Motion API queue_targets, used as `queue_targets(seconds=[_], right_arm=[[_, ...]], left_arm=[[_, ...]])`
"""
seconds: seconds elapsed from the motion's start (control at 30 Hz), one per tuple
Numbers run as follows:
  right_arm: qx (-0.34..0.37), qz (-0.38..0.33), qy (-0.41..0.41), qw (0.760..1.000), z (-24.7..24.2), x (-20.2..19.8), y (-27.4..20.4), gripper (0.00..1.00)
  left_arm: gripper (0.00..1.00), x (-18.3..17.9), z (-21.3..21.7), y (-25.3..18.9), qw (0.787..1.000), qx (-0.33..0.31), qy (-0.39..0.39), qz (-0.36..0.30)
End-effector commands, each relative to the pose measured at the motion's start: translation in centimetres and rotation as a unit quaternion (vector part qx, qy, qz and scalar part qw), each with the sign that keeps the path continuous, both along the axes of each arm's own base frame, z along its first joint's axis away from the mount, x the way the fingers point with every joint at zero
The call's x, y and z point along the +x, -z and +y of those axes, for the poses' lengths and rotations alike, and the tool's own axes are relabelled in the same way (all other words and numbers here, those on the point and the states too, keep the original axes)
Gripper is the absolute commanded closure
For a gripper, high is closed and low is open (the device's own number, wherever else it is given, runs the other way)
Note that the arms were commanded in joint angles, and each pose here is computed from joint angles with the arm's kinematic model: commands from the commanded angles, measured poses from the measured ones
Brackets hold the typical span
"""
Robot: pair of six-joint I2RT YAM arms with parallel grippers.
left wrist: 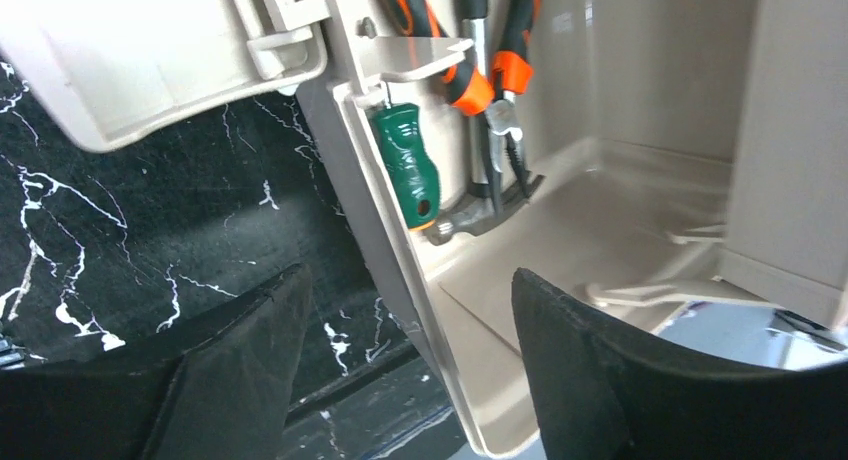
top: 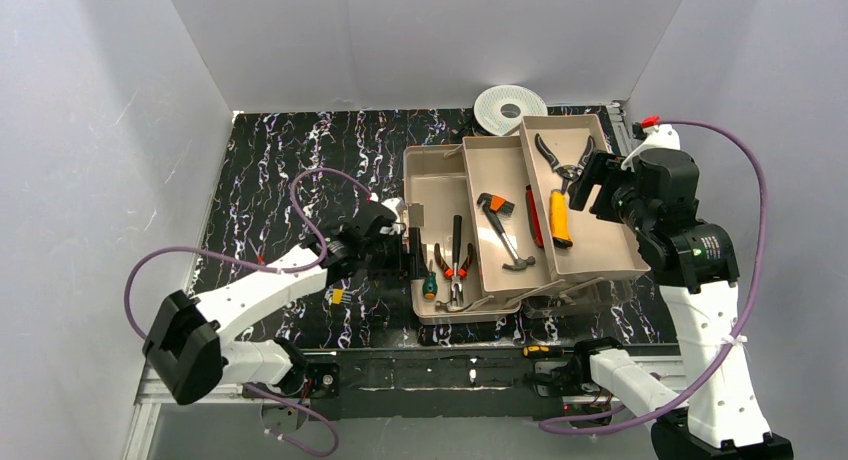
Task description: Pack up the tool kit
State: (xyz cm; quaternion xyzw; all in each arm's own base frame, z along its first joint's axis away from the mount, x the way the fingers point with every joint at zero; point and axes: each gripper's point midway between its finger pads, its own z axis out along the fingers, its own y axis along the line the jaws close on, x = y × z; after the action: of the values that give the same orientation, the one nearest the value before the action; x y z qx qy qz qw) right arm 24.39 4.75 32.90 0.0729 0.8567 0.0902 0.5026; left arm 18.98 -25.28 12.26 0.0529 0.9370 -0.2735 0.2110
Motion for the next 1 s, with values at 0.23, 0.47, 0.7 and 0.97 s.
queue_targets(seconds=[0.23,0.47,0.7,0.97], right_arm=[[0.004,-0.073,0.161,0.984,-5.2,-0.4,-1.4,0.22],[0.017,-0.093,0.19,0.977,-6.4,-1.1,-1.8,0.24],[0.065,-0.034,0.147,0.986,-4.8,1.2,1.6,0.24],[0.226,0.038,0.062,0.971,-2.6,4.4,7.8,0.25]], left_arm=[[1.0,3.1,2.6,1.5,0.993,0.067,-0.098,-0.021],[1.0,4.6,9.8,0.0,0.973,0.048,-0.226,-0.023],[1.0,3.6,12.6,-0.4,0.959,0.05,-0.277,-0.026],[1.0,3.4,13.6,0.0,0.956,0.053,-0.287,-0.022]])
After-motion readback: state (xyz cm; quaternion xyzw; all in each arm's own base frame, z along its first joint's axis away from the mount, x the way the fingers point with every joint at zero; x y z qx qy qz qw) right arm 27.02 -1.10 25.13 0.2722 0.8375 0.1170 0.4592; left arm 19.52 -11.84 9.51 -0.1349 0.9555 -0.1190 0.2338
